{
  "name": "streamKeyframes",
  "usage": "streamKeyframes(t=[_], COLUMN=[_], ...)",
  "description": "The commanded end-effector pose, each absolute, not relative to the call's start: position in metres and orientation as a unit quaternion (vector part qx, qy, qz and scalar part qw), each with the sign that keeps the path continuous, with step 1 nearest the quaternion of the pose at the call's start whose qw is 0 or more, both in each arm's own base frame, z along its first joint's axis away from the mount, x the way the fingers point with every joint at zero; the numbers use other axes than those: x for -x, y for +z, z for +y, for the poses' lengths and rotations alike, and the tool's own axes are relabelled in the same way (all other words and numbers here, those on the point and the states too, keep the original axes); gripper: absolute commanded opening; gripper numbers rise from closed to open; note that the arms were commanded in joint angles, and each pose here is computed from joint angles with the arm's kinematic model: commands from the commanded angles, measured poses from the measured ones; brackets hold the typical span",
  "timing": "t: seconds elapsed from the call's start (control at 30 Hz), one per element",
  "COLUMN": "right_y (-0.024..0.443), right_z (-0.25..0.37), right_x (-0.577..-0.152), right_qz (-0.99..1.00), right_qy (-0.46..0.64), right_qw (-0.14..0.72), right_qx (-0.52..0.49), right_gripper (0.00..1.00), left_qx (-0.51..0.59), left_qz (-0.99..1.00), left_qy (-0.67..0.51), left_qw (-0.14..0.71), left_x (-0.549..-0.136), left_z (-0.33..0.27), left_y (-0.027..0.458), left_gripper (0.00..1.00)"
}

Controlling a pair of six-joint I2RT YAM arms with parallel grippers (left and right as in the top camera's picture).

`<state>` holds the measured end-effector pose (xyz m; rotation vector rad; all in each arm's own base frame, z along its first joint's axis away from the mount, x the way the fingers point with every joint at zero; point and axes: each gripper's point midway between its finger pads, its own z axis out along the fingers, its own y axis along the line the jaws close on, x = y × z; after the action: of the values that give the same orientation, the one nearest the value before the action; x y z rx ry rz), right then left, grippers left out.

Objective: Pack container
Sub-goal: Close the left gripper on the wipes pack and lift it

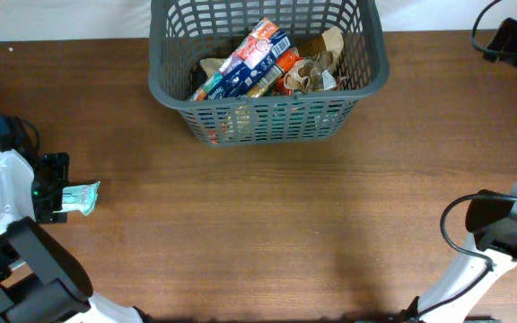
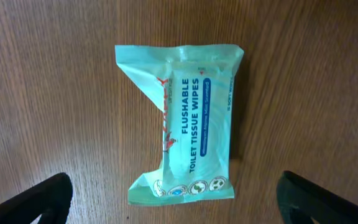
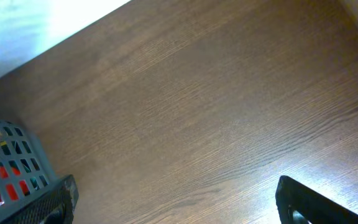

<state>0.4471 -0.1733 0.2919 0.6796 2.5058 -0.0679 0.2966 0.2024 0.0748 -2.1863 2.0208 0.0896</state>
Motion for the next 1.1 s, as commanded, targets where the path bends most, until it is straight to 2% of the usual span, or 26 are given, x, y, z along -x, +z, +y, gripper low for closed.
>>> streamKeyframes(t=[0.0,0.6,0.93,0.97,1.03,1.07], right_y=[0.299,0.299,0.299,0.299,0.299,0.299], right_z=[-0.174,-0.174,-0.174,-0.174,-0.174,-0.174], right_x=[-0.444,-0.444,-0.444,-0.444,-0.444,-0.444], right_qz=[0.926,0.926,0.926,0.926,0.926,0.926], right_qy=[-0.029,-0.029,-0.029,-0.029,-0.029,-0.029], right_qw=[0.276,0.276,0.276,0.276,0.276,0.276], right_qx=[-0.256,-0.256,-0.256,-0.256,-0.256,-0.256], right_gripper=[0.99,0.99,0.99,0.99,0.99,0.99], left_qx=[0.732,0.73,0.73,0.729,0.729,0.729], left_qz=[0.675,0.679,0.68,0.68,0.68,0.68], left_qy=[0.046,0.071,0.071,0.071,0.071,0.071], left_qw=[0.08,0.018,0.019,0.019,0.019,0.019], left_x=[-0.29,-0.287,-0.29,-0.291,-0.29,-0.29], left_z=[0.207,0.208,0.211,0.211,0.211,0.211], left_y=[0.071,0.012,0.004,0.004,0.004,0.004], left_gripper=[0.99,0.99,0.99,0.95,0.67,0.49])
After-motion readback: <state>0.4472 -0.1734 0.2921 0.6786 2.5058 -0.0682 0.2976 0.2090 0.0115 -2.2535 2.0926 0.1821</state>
